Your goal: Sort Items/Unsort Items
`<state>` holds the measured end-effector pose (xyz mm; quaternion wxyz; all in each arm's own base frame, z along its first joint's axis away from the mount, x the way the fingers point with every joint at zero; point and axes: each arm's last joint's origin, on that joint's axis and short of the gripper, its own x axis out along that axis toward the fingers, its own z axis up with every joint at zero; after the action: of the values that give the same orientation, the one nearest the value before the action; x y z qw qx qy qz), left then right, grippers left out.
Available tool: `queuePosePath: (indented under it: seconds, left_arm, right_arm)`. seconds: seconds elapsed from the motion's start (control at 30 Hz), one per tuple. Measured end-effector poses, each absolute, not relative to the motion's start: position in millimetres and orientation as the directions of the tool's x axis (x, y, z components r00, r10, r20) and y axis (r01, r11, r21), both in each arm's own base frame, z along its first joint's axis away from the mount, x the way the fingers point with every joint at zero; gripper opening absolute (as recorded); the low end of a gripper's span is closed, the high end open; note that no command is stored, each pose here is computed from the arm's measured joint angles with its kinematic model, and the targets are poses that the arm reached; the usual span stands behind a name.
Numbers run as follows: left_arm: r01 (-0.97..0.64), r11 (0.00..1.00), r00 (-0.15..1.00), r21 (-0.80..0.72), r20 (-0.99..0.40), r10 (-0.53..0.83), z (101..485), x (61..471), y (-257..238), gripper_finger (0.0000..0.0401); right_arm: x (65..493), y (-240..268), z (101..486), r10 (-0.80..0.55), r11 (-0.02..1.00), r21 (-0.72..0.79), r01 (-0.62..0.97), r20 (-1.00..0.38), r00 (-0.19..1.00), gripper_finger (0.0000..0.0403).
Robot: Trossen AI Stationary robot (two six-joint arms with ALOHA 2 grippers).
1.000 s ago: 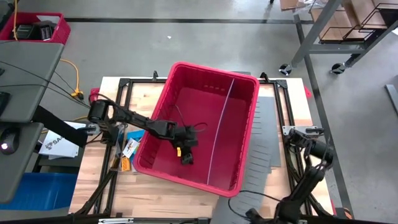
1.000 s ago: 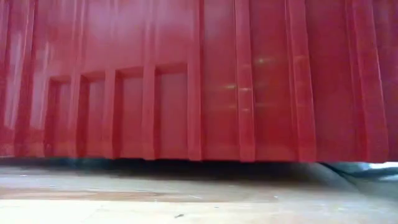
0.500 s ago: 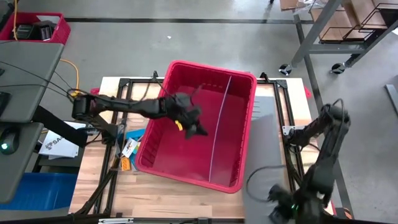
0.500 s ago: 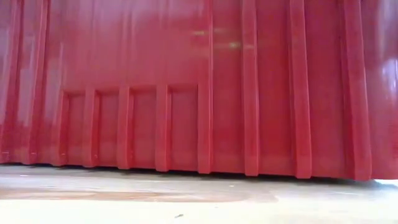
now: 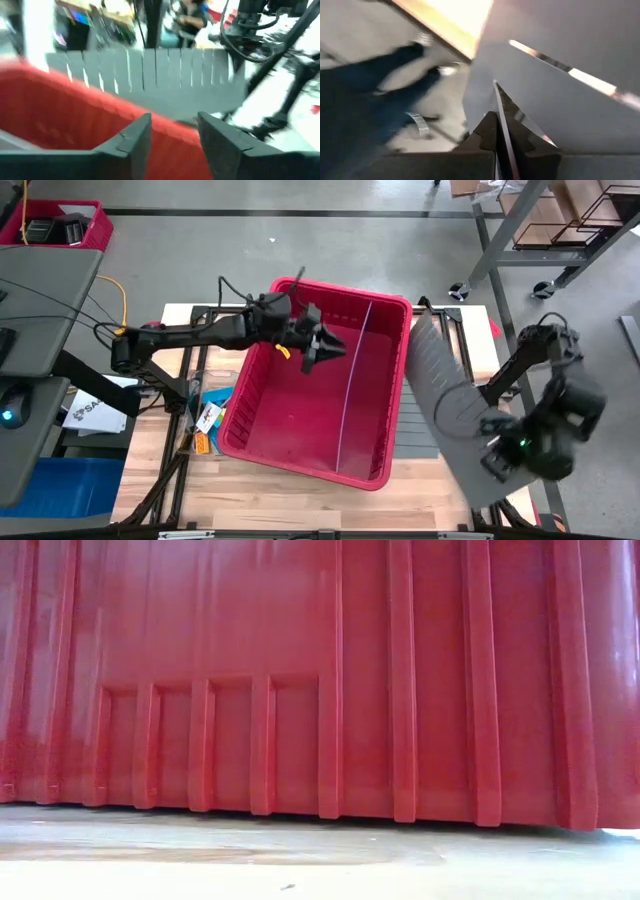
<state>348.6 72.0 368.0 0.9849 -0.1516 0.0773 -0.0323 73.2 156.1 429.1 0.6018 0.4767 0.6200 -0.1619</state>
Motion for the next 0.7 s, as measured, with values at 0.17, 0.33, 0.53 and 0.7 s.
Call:
queuePosePath:
  seconds: [0.17,0.33,0.53,0.7]
  left_arm:
    - [-0.012,0.975,0.997,-0.224,-0.074,-0.004,395.2,345.6,82.3,0.0209]
    - [-0.023,0.969,0.999,-0.245,-0.032,0.016,417.8,334.2,92.5,0.022]
    - [0.015,0.975,0.981,-0.222,0.191,0.029,472.2,299.8,101.7,0.0221]
    - [-0.02,0.985,0.943,-0.17,0.323,0.075,507.2,267.9,109.1,0.0221]
  right_arm:
    - [77.8,147.5,443.7,0.343,0.37,0.514,0.774,-0.85,0.4,0.0001]
    - [91.1,143.6,458.5,0.246,0.337,0.628,0.702,-0.778,0.578,0.0001]
    - [107.6,129.5,494.0,0.063,0.399,0.75,0.528,-0.597,0.8,0.0]
    - [121.0,116.1,520.7,-0.161,0.56,0.707,0.432,-0.419,0.894,0.0]
